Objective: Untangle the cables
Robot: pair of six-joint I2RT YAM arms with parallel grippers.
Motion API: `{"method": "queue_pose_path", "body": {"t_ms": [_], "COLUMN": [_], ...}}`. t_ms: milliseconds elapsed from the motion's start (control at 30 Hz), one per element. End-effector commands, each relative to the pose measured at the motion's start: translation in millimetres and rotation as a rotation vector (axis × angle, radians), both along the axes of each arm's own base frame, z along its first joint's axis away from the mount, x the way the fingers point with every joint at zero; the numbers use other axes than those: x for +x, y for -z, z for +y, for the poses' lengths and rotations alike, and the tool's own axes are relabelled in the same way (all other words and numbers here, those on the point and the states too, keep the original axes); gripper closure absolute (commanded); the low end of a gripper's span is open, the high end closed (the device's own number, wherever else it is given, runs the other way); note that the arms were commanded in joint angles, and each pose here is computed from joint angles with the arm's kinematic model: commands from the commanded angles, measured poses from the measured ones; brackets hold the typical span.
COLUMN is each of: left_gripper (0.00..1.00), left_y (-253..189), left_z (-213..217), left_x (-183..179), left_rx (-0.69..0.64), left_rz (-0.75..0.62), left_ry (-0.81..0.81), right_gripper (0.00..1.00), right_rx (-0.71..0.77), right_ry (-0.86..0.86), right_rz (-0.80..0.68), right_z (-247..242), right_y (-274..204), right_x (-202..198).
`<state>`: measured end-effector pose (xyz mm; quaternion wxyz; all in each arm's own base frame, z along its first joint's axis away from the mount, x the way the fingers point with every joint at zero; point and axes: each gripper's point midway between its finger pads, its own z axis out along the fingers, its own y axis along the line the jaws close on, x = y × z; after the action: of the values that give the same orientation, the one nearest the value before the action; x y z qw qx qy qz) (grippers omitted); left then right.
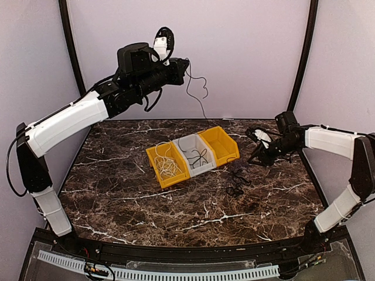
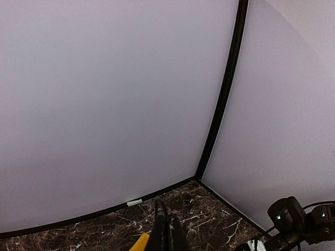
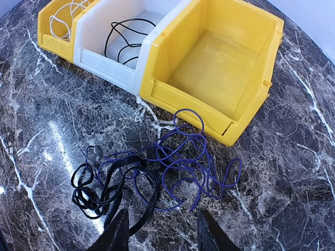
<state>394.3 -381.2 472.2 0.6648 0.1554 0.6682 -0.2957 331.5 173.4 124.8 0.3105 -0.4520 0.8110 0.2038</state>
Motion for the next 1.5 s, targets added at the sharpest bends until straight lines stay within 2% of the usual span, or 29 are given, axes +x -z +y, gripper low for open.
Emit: {"method": "queue_pose_path", "body": {"t_ms": [0, 233, 333, 733, 900, 1133, 1467], "left_gripper": [1.00, 1.00, 1.00, 1.00, 1.00, 1.00, 1.00], "left_y": [7, 48, 48, -39, -51, -16, 91], "left_z": [13, 20, 22, 40, 39, 27, 2], "left_x": [9, 30, 31, 4, -2, 7, 29], "left_rx": [-0.072, -0.052, -0.055, -0.148, -0.185, -0.184, -0.120], "left_rz": [0.047, 0.134, 0.133, -0.018, -0.028, 0.044, 0.253], "left_ry": [0.001, -0.008, -0.011, 0.018, 0.051, 0.068, 0.081], "right_gripper": [0.59, 0.58, 0.58, 0.58, 0.58, 0.58, 0.58], "right_rx": [-0.014, -0.017, -0.017, -0.014, -0.014, -0.016, -0.022], "right_ry": [0.014, 0.018, 0.019, 0.015, 0.015, 0.014, 0.012], "right_rz": [-0.004, -0.006, -0.005, 0.000, 0.003, 0.006, 0.024], "right_z": [-2, -3, -4, -3, -3, -3, -4], "right_y": [8, 9, 10, 10, 11, 13, 19], "right_x": [2, 1, 1, 1, 0, 0, -2]}}
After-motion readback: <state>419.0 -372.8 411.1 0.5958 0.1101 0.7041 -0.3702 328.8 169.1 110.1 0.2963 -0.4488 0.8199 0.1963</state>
